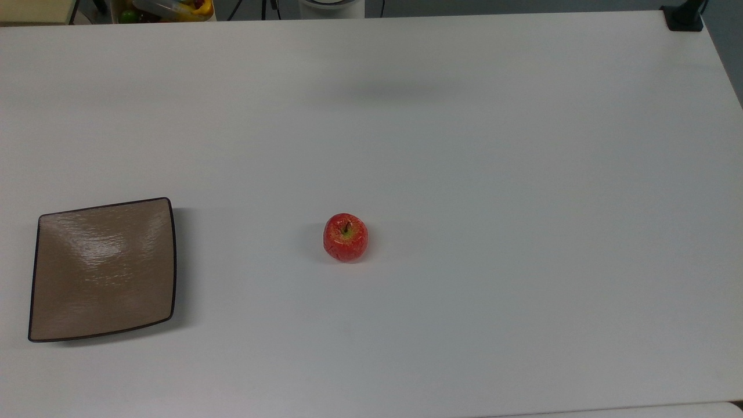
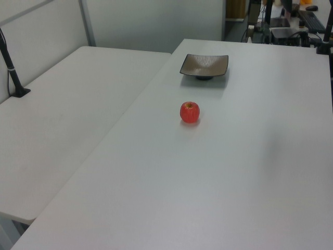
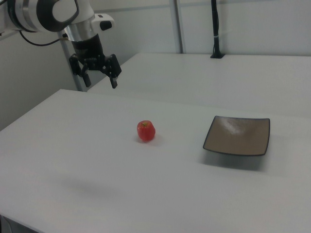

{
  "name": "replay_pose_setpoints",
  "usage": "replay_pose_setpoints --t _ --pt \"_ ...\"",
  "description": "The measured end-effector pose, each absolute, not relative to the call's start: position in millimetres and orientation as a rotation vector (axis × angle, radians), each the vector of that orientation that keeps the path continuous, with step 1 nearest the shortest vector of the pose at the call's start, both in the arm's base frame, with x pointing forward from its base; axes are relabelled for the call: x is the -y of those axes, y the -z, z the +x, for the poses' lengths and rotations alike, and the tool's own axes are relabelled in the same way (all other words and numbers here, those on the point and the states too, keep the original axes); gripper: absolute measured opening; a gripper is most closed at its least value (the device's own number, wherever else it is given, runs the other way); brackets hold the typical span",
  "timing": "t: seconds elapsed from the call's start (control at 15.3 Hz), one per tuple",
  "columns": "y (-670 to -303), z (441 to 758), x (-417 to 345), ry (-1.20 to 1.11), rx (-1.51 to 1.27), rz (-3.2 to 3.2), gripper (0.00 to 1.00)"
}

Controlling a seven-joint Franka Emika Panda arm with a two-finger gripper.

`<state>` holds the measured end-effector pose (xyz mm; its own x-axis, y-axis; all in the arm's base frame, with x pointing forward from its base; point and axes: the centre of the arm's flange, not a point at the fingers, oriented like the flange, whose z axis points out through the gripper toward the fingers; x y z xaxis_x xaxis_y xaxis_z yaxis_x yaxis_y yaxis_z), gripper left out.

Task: Apples placed on a ceramic plate

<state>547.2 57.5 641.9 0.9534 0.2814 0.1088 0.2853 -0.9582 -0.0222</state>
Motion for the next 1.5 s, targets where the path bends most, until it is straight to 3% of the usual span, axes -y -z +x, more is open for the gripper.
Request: replay_pose_setpoints --t 0.2,0.59,0.98,1.18,1.5 --pt "-638 549 -57 0.154 0.616 -3.044 1.0" --pt "-614 560 -69 0.091 0.655 -3.039 1.0" --pt "-573 620 -107 0.214 0.628 -3.059 1.0" --pt "-526 662 -125 0.291 0.615 -3.069 1.0" --pt "-471 694 -132 0.384 0.613 -3.073 1.0"
